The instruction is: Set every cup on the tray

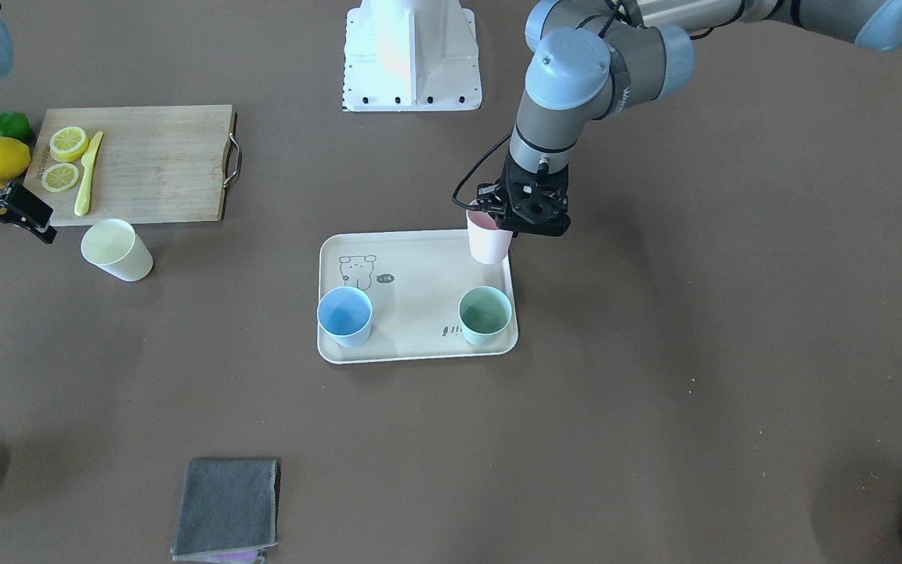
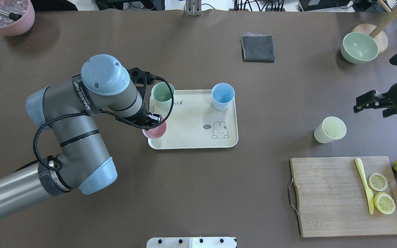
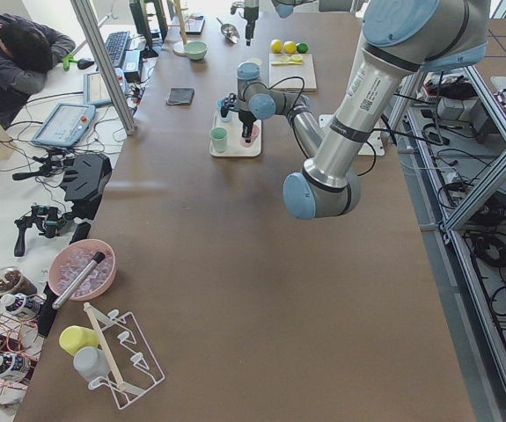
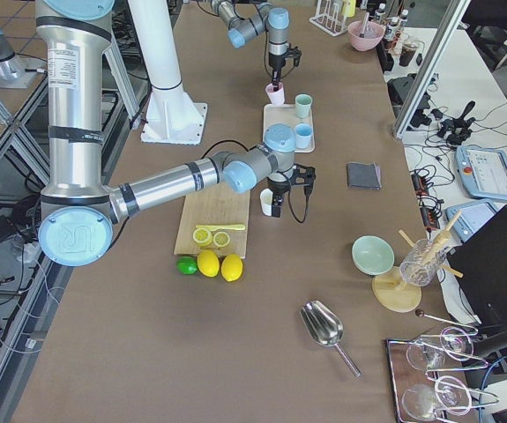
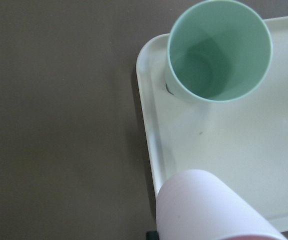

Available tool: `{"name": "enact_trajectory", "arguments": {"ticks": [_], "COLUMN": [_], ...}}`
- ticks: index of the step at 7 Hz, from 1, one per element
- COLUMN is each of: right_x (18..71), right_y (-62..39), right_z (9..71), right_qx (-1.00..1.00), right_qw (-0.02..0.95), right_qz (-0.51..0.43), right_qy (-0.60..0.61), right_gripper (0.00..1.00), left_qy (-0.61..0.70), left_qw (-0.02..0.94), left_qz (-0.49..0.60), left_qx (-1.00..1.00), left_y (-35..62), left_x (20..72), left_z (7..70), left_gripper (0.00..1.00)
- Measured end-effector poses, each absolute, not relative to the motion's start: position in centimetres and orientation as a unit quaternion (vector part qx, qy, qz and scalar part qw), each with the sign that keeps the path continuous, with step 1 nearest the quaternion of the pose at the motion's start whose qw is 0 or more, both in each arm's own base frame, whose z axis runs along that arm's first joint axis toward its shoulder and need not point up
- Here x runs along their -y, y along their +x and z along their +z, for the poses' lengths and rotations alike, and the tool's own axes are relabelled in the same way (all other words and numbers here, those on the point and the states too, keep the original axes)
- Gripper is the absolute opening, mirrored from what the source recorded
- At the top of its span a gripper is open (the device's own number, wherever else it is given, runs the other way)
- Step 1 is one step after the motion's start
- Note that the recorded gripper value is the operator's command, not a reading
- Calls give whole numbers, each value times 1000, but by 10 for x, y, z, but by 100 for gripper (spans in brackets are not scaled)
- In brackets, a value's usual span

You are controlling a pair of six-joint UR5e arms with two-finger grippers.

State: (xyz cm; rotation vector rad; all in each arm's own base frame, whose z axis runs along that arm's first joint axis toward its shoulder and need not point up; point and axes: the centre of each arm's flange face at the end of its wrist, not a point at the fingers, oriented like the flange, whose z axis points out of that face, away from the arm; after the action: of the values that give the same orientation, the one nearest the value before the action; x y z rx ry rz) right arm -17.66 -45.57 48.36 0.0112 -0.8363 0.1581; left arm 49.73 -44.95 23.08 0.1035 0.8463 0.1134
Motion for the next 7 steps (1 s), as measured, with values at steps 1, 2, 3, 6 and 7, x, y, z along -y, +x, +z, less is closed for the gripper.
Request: {"name": "enact_trajectory", "arguments": {"ticks": [1, 2, 3, 6, 7], "right_x": [455, 454, 453, 444, 441], "right_y": [-179, -183, -190, -211, -222], "right_z": [483, 483, 483, 487, 489], "right_qx": [406, 406, 404, 394, 389], "right_qw": [911, 911, 912, 917, 920], "right_qz": [74, 71, 69, 60, 53], "right_qy": [5, 4, 0, -7, -8], "right_gripper": [100, 100, 99, 94, 80], "left_qy": [50, 52, 56, 72, 77], "left_qw": [909, 909, 906, 891, 886], "left_qz": [57, 60, 62, 60, 69], "left_qx": [-410, -410, -414, -444, -452], "left_y": [506, 511, 511, 446, 411], "left_x": [452, 453, 453, 482, 500], "left_z": [230, 228, 224, 196, 191], "left_gripper": [93, 98, 98, 98, 98]}}
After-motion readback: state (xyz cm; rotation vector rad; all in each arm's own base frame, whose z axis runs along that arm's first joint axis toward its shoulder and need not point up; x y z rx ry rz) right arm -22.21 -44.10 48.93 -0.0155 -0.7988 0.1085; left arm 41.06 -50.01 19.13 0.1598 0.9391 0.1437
